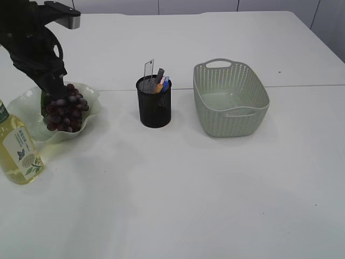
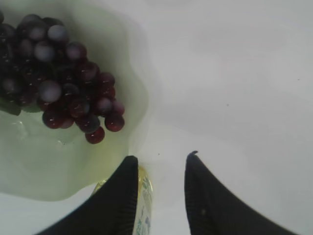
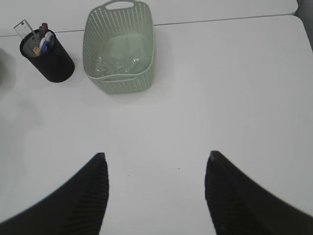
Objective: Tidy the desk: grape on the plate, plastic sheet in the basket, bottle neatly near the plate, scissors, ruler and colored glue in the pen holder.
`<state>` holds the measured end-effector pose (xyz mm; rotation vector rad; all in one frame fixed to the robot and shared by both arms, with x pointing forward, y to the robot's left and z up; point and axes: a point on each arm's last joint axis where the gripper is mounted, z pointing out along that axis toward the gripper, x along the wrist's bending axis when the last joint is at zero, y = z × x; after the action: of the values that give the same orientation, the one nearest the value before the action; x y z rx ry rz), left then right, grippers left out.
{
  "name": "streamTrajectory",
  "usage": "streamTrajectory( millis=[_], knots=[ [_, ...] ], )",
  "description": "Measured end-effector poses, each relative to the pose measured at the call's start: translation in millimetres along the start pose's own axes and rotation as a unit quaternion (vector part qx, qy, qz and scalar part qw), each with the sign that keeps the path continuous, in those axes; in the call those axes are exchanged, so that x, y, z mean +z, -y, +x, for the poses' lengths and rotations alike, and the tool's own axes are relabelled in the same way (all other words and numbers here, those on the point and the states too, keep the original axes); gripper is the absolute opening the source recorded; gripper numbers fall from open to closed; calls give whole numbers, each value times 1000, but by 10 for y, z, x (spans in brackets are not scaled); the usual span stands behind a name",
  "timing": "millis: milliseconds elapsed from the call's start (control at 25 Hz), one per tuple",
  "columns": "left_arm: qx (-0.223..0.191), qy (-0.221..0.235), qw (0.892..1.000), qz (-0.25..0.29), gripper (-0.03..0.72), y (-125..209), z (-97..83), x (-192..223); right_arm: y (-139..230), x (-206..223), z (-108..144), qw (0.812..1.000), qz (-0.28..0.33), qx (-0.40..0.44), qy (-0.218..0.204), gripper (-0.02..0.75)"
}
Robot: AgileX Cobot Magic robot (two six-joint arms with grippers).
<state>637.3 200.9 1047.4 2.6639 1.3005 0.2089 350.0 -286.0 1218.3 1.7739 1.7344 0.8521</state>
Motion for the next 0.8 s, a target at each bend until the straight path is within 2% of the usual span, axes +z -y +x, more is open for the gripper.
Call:
streamTrajectory(
  millis=[200, 480, 640, 800],
  knots=[
    [-14, -24, 1000, 8, 244, 53, 101, -36, 60, -98, -18, 1000, -14, -4, 1, 458],
    [-40, -45, 998, -36, 244, 123, 92, -426, 133, -247, -45, 999, -39, -10, 2, 458],
    [-77, -36, 994, -75, 244, 181, 124, -630, 170, -314, -64, 999, -51, -12, 7, 458],
    [-127, -25, 983, -128, 244, 288, 277, -838, 209, -386, -77, 998, -64, -14, 7, 458]
  ],
)
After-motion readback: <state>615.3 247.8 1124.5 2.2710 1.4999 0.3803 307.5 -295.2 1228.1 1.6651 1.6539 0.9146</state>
